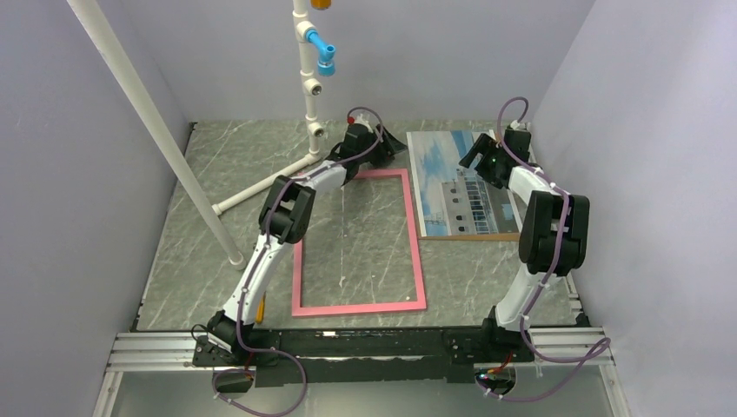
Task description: Take the photo out of the frame
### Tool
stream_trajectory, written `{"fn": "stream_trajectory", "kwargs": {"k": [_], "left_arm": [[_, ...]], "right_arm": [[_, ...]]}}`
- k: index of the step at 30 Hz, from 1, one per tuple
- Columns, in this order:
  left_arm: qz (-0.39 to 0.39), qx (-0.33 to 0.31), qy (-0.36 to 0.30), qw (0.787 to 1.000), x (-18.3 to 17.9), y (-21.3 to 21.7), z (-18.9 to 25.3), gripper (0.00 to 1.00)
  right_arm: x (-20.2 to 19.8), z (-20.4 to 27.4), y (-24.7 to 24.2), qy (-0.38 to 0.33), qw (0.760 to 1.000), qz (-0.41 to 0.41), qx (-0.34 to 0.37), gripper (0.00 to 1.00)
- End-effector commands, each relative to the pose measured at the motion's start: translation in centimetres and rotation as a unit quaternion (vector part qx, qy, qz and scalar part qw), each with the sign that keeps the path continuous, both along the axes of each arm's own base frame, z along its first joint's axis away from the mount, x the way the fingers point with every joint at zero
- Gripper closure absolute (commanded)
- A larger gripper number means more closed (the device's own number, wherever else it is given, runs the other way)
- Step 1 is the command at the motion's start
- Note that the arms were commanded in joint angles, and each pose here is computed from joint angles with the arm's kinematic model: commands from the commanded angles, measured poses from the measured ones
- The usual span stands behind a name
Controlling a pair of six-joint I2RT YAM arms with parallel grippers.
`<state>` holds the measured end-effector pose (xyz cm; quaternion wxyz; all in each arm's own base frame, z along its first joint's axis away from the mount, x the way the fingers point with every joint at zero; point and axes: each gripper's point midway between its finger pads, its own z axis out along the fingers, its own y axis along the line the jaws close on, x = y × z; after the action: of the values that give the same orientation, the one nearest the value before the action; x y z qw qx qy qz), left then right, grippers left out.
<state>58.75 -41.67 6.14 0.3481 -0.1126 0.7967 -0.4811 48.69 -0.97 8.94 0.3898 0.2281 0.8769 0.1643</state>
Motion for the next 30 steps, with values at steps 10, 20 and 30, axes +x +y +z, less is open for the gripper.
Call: {"fn": "stream_trajectory", "kwargs": {"k": [10, 20, 30], "left_arm": [[0.027, -0.08, 0.031, 0.996, 0.0, -3.2, -0.7, 0.33], [0.007, -0.115, 0.021, 0.993, -0.4, -4.4, 0.9, 0.38], [-0.01, -0.14, -0.022, 0.99, -0.7, -4.3, 5.9, 0.61]], "right_arm": [[-0.3, 3.7, -1.5, -0.045, 0.998, -0.015, -0.041, 0.09], [-0.5, 3.7, -1.7, -0.048, 0.998, -0.017, -0.037, 0.09], [-0.5, 3.1, -1.5, -0.044, 0.999, -0.013, -0.027, 0.09]]}}
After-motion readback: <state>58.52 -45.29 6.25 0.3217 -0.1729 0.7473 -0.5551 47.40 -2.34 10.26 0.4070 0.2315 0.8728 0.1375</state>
